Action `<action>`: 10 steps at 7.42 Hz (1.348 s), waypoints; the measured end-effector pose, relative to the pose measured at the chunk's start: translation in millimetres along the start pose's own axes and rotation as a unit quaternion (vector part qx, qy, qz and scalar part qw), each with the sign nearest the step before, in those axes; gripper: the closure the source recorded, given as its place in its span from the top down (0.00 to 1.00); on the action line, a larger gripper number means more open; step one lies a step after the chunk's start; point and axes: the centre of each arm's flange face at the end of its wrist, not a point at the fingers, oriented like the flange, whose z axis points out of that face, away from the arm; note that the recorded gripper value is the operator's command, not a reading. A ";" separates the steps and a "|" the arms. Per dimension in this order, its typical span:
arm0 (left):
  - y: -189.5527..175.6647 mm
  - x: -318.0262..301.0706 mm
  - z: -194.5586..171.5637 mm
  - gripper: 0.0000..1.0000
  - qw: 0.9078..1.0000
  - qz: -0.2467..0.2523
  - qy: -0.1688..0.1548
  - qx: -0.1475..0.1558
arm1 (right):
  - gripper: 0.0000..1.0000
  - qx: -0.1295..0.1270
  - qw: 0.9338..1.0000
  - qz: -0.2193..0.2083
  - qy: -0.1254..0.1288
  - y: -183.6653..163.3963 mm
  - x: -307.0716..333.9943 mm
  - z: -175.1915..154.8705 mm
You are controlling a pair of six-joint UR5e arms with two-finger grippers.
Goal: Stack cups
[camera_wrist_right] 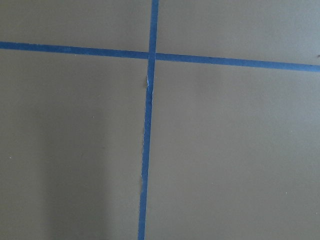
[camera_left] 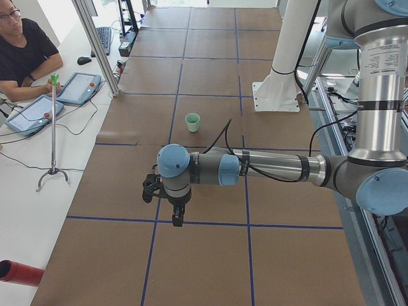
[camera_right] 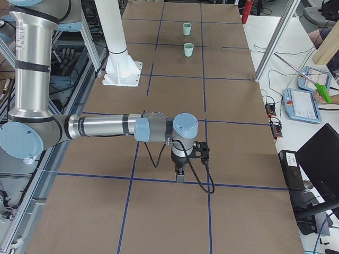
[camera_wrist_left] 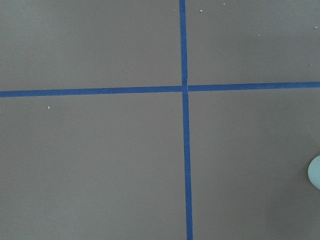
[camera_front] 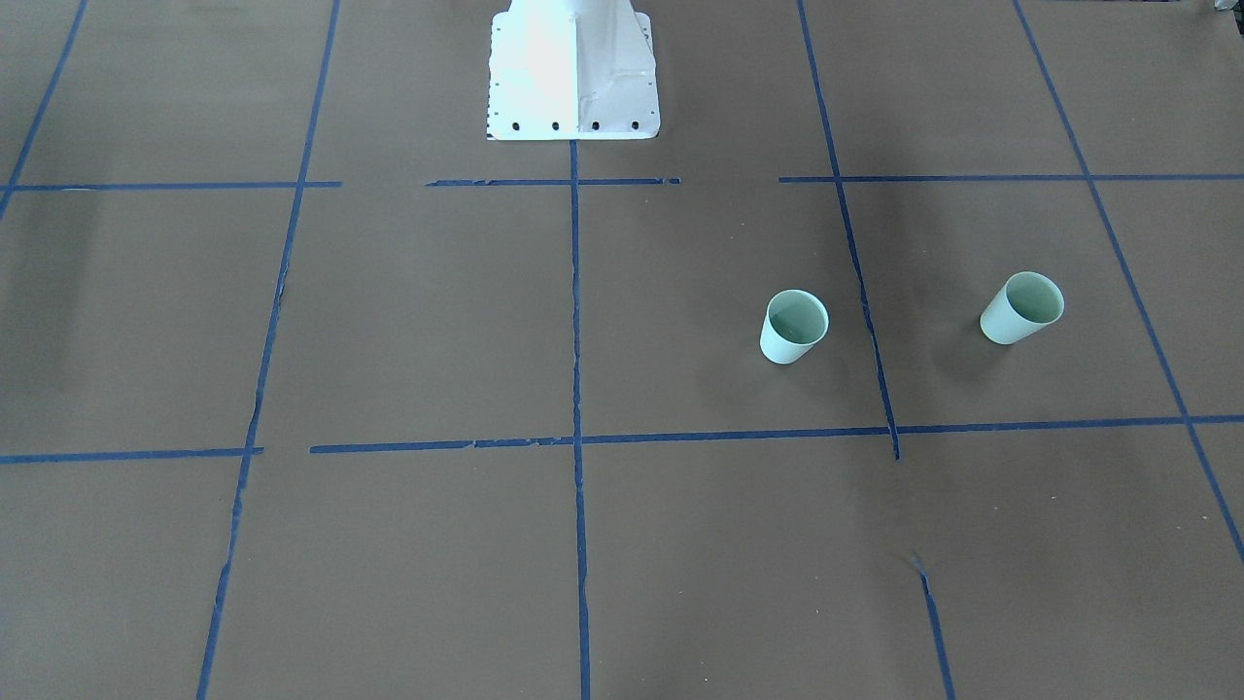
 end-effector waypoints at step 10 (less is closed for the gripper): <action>-8.5 18.4 0.3 1.00 0.999 0.015 0.021 0.047 | 1.00 0.000 1.000 0.000 0.000 0.0 0.0 0.0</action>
